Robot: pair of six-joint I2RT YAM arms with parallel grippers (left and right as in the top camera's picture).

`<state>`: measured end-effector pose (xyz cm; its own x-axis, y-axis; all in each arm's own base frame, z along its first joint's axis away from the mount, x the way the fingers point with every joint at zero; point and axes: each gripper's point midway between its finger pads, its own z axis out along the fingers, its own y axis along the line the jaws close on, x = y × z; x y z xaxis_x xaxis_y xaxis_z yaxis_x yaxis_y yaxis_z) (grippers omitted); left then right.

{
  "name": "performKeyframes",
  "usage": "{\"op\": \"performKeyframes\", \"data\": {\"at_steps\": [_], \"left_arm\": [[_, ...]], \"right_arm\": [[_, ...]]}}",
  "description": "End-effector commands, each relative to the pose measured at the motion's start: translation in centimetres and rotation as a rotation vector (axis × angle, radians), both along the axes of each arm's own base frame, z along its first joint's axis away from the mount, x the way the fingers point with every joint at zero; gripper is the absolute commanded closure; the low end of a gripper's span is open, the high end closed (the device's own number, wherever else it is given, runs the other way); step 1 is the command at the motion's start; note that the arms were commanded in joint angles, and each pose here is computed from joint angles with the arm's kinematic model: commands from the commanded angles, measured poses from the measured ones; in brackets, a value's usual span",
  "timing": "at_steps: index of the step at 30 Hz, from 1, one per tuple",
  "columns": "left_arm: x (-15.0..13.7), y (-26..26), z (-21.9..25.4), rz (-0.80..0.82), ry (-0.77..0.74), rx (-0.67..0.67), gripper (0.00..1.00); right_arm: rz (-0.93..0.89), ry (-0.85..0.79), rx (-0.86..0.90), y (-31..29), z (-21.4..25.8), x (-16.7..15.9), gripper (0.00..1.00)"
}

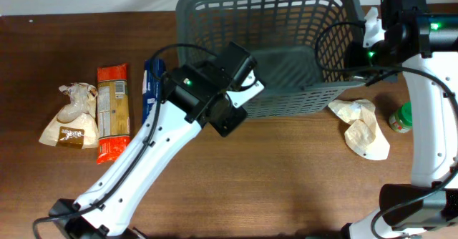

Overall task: Pack container
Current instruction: 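Grip the basket rims with both grippers and drag it toward the table center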

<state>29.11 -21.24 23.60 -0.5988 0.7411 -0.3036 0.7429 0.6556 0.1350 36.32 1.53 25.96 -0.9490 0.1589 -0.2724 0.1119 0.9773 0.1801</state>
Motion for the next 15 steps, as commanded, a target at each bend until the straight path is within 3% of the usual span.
{"op": "performKeyframes", "data": {"at_steps": [1, 12, 15], "left_arm": [[1.6, 1.7, 0.2, 0.056, -0.045, 0.044, 0.98], [2.7, 2.8, 0.5, 0.110, -0.061, 0.031, 0.98], [3.3, 5.2, 2.3, 0.288, -0.126, 0.040, 0.98]], "right_arm": [[0.034, 0.026, 0.026, 0.5, -0.3, -0.5, 0.96], [0.052, -0.039, 0.023, 1.1, 0.3, 0.9, 0.96], [0.045, -0.106, 0.023, 1.0, 1.4, 2.2, 0.96]]}}
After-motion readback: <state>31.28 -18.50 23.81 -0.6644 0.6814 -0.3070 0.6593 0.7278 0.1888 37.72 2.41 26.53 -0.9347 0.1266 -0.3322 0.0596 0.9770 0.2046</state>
